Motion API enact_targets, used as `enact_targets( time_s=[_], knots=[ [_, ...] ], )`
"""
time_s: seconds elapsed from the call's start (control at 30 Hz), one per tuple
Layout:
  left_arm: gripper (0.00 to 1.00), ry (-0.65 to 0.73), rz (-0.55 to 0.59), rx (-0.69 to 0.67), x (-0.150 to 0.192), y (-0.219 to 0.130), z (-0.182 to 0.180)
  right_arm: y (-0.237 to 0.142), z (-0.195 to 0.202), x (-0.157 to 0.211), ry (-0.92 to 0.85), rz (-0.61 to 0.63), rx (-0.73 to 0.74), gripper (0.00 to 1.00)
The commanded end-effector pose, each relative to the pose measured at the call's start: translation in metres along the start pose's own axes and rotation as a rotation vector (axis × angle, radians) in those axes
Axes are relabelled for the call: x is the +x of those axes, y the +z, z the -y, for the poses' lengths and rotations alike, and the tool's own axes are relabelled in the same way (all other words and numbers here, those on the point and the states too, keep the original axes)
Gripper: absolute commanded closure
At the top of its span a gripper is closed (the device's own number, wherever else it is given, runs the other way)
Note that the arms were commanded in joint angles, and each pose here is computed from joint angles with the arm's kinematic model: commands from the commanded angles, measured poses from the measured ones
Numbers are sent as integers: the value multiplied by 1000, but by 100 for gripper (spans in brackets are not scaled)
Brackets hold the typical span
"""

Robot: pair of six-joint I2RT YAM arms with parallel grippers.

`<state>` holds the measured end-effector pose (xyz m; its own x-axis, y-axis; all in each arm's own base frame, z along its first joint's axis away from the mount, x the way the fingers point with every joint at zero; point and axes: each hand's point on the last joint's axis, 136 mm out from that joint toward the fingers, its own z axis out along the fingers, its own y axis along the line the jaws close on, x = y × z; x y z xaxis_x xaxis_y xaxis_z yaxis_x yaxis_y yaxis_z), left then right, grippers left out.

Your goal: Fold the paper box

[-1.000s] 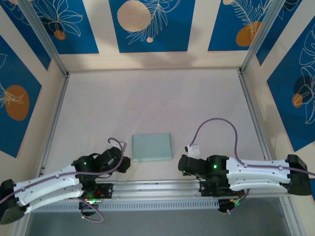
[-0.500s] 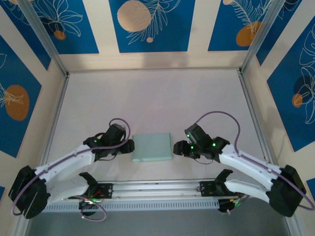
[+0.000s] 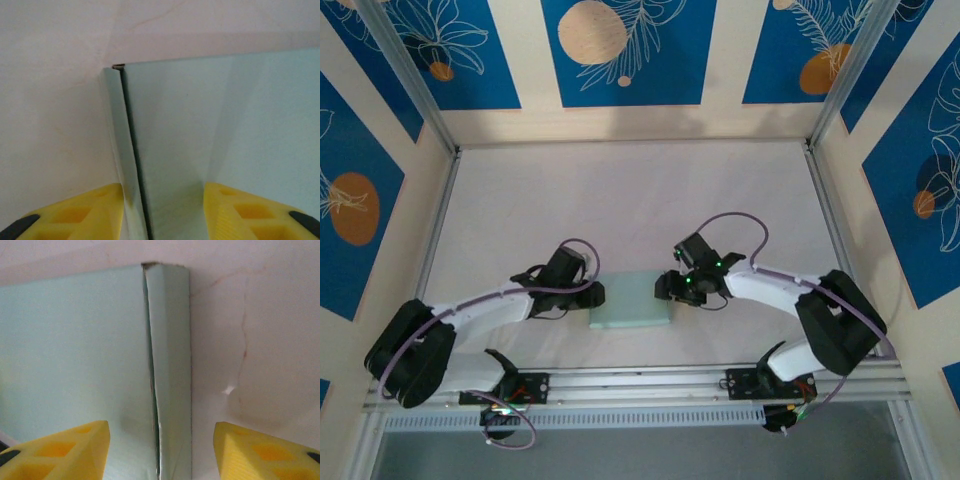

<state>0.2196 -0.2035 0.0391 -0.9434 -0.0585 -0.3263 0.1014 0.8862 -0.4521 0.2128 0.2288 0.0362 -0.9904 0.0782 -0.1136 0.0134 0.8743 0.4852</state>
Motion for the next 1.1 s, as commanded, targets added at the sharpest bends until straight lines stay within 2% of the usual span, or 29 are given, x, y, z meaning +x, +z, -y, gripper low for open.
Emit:
enact_targets(
  time_s=[0.0,0.13,0.2,0.43,0.77,0.83,0.93,1.07],
  knots=[
    [61,9,-2,84,-5,8,14,5,-12,-9,-30,-4,-38,50],
    [67,-5,-16,142,-8,15,28,10,-9,-8,-30,-10,-22,58],
    [68,-9,-23,152,-8,18,31,7,-3,-7,-25,3,-4,58],
    [69,-73,-43,172,5,25,28,4,10,-5,-40,-5,34,57],
    [68,-80,-5,153,6,11,22,2,15,-7,-39,-6,40,52],
    [65,-70,8,136,4,8,20,1,13,-8,-41,-4,36,51],
    [56,-50,27,96,-1,2,16,-3,13,-10,-38,8,43,47],
    [45,-23,79,13,-16,-10,8,-12,15,-12,-24,30,62,38]
  ],
)
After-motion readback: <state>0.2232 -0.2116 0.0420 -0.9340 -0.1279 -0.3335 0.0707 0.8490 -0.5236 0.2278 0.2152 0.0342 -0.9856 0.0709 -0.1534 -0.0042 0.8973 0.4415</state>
